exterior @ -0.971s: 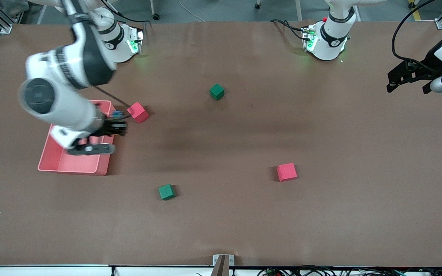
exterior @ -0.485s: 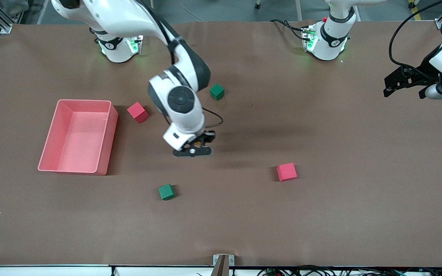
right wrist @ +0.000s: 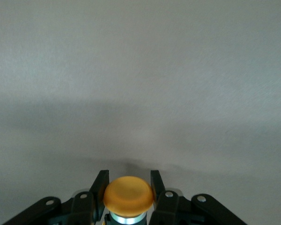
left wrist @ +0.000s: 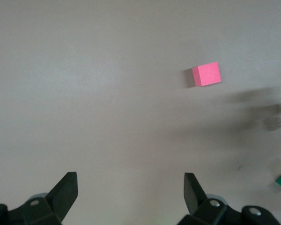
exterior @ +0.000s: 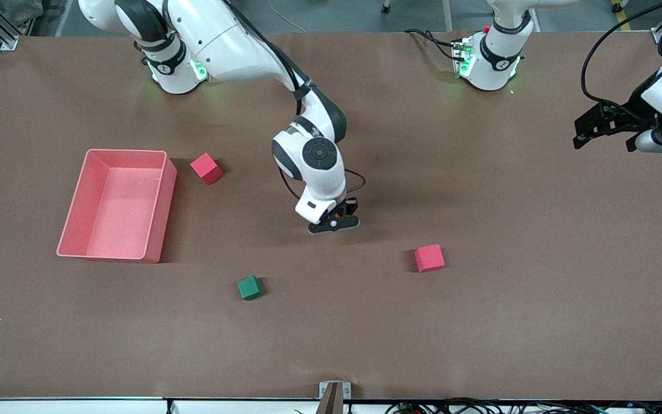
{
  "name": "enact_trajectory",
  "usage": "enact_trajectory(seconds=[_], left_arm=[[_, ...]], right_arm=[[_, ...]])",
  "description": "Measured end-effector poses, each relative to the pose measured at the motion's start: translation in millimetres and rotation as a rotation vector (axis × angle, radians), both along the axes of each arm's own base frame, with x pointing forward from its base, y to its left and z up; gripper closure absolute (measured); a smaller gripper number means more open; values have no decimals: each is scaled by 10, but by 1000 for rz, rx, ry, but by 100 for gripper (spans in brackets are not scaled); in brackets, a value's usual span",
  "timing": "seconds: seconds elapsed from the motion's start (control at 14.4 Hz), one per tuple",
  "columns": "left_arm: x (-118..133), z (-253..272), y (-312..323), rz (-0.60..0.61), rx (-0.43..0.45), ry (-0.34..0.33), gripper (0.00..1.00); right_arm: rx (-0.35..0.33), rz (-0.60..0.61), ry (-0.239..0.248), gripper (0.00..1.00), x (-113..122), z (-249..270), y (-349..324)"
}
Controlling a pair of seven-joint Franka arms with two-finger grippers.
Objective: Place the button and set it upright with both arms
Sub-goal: 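Lift the button with the right gripper and carry it to mid-table, then set the button down with the right gripper while the left gripper approaches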
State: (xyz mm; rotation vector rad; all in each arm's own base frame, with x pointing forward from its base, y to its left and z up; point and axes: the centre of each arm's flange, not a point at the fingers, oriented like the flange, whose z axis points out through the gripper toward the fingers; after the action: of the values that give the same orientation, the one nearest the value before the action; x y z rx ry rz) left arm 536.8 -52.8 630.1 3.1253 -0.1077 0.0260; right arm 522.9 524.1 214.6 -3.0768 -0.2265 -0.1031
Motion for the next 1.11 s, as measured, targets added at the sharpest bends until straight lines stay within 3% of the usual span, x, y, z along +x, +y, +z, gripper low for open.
enact_trajectory(seconds=[0.21,0.55,0.62,0.9,1.11], left_arm=[[47,-88,-120,-2,-1,10,0],[193,-277,-368,38,-42,6,0],[236,-363,-449,31,-51,14,0],[393,-820,-973,9,-64,52,0],[434,-1095,-1278,13,-72,84,0]], right_arm=[[-14,-12,14,54,-48,-175,11],[2,-43,-20,7,125,85,-11],[-15,-57,-10,0,201,312,-83],[-44,-156,0,0,616,1914,-910],[-57,-193,20,0,745,2902,-1823]])
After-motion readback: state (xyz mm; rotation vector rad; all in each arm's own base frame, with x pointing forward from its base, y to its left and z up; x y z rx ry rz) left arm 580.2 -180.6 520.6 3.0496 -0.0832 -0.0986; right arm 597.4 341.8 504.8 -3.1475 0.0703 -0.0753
